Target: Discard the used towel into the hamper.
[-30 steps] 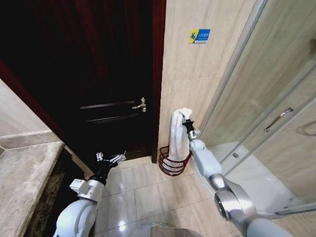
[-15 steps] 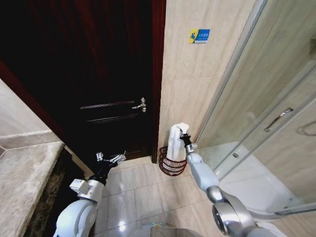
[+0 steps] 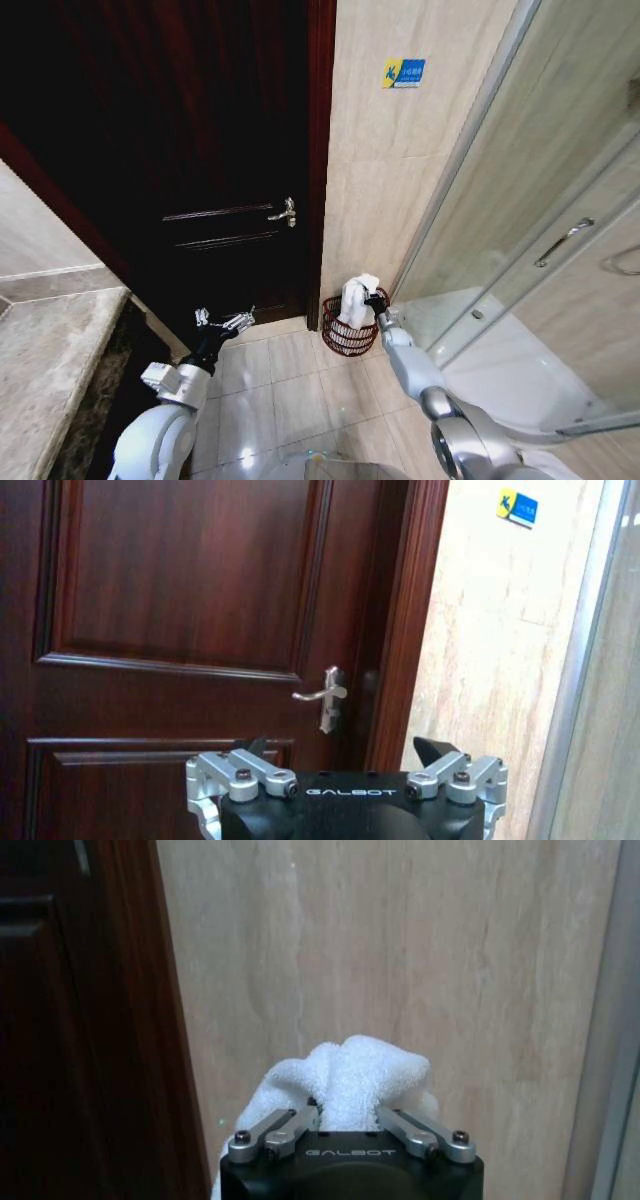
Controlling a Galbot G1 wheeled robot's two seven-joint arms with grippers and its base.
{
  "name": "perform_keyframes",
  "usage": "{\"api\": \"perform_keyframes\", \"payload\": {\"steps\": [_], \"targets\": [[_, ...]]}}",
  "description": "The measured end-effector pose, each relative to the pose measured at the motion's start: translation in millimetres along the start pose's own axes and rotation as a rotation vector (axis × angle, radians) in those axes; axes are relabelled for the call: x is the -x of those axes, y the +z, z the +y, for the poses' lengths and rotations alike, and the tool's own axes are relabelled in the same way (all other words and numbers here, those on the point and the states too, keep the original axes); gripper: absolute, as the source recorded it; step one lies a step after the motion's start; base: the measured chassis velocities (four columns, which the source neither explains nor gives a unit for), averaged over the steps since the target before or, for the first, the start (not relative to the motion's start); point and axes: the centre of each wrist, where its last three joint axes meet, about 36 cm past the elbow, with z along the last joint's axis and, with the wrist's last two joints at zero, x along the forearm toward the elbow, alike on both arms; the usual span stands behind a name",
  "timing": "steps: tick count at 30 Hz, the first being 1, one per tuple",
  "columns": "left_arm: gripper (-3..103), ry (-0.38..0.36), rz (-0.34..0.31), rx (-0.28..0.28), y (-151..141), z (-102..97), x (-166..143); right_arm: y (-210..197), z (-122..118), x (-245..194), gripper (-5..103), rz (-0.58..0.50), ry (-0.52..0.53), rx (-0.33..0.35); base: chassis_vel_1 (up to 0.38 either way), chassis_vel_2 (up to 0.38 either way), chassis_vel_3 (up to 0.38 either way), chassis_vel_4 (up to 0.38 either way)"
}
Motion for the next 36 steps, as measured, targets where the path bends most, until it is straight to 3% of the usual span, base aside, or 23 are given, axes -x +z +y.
{"api": "perform_keyframes", "payload": {"steps": [14, 36], "targets": [[99, 0.0, 0.0, 0.0, 0, 0.0, 0, 22, -7, -18, 12, 0.122, 0.014, 0.003, 0.0, 0.0, 0.0, 0.0], [99, 0.0, 0.0, 0.0, 0, 0.0, 0, 22, -13, -30, 12, 0.106, 0.008, -0.024, -0.04, 0.034, 0.039, -0.037]]}}
